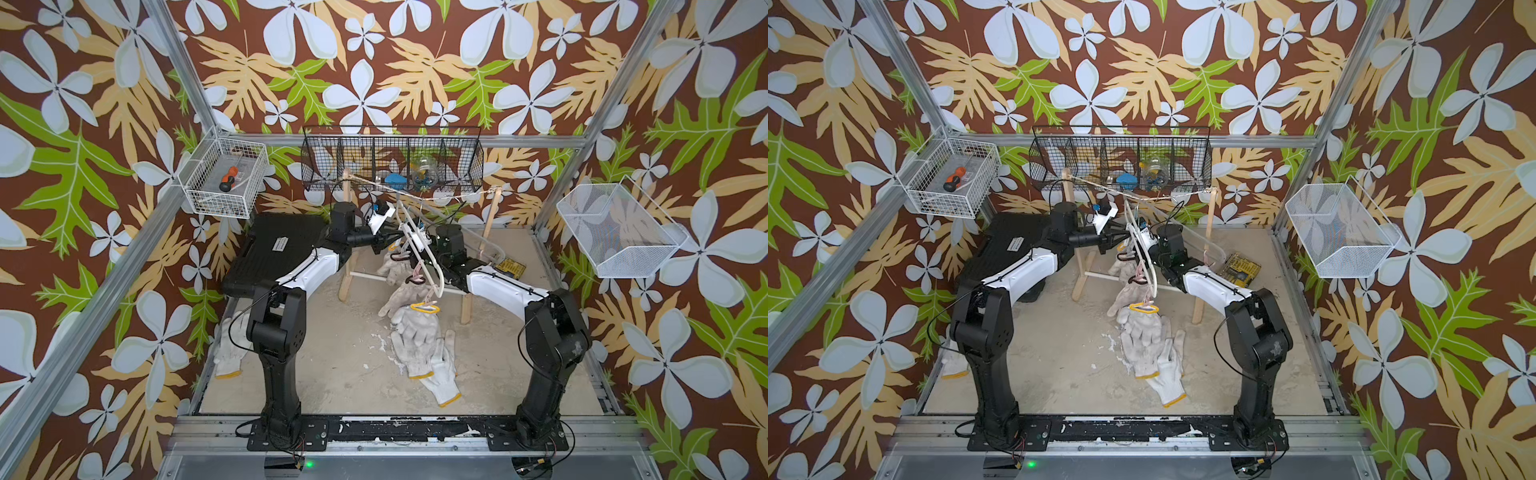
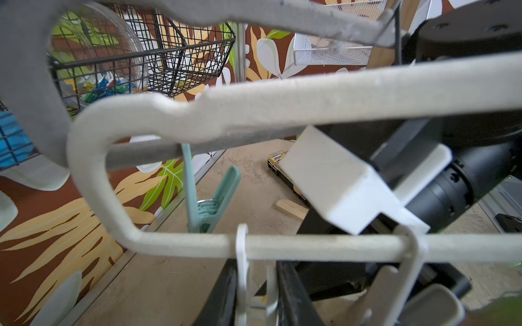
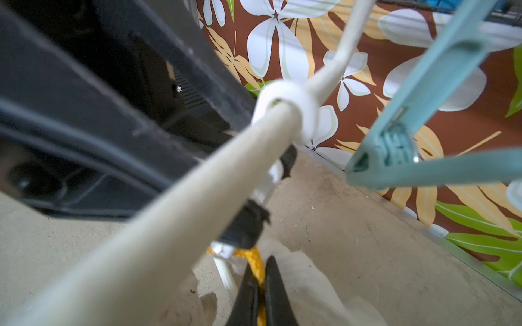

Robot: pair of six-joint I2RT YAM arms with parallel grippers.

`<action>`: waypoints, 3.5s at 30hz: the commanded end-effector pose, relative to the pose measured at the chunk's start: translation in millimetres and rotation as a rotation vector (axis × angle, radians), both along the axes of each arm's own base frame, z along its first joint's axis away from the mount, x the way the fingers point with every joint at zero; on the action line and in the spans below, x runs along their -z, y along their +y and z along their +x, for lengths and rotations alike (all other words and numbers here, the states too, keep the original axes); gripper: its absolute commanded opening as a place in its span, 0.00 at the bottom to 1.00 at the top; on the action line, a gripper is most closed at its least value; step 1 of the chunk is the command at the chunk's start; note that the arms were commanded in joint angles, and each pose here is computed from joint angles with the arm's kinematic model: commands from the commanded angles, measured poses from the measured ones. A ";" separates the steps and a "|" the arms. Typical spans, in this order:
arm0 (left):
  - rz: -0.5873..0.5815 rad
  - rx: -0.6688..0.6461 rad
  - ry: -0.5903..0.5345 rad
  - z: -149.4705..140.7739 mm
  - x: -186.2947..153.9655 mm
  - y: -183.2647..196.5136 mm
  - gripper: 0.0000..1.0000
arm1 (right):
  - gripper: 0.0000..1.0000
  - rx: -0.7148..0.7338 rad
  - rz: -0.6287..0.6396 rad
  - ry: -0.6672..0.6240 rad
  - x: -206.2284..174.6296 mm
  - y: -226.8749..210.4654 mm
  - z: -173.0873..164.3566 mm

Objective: Clip the gloves onto a hanger to dry
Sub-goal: Clamp the glove onto the hanger.

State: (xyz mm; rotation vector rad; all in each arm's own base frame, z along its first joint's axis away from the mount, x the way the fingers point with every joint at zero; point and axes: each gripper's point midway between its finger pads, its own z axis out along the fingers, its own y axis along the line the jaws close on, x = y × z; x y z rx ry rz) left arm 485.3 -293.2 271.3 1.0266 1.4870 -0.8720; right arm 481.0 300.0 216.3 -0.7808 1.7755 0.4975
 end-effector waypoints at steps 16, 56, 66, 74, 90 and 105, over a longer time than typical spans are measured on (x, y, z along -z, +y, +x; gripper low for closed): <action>-0.007 0.015 -0.008 -7.6 -4.4 1.9 0.34 | 0.00 -0.120 0.120 -0.081 -34.5 10.0 -18.7; 0.022 -0.105 0.002 -27.1 -6.9 29.7 1.00 | 0.47 -0.039 0.038 -0.039 -19.4 -24.2 -24.6; 0.052 -0.128 0.028 -44.7 5.1 37.8 1.00 | 0.50 0.039 0.068 -0.014 -24.1 -44.2 -23.1; 0.107 -0.212 0.028 -54.1 2.0 53.8 1.00 | 0.51 0.122 0.046 0.026 -22.2 -70.6 -34.7; 0.128 -0.320 0.097 -95.3 6.7 81.4 1.00 | 0.49 0.111 -0.044 0.192 32.0 -113.6 -128.8; 0.147 -0.282 0.143 -127.5 25.8 85.9 1.00 | 0.47 -0.110 -0.308 0.171 55.2 -136.4 -243.5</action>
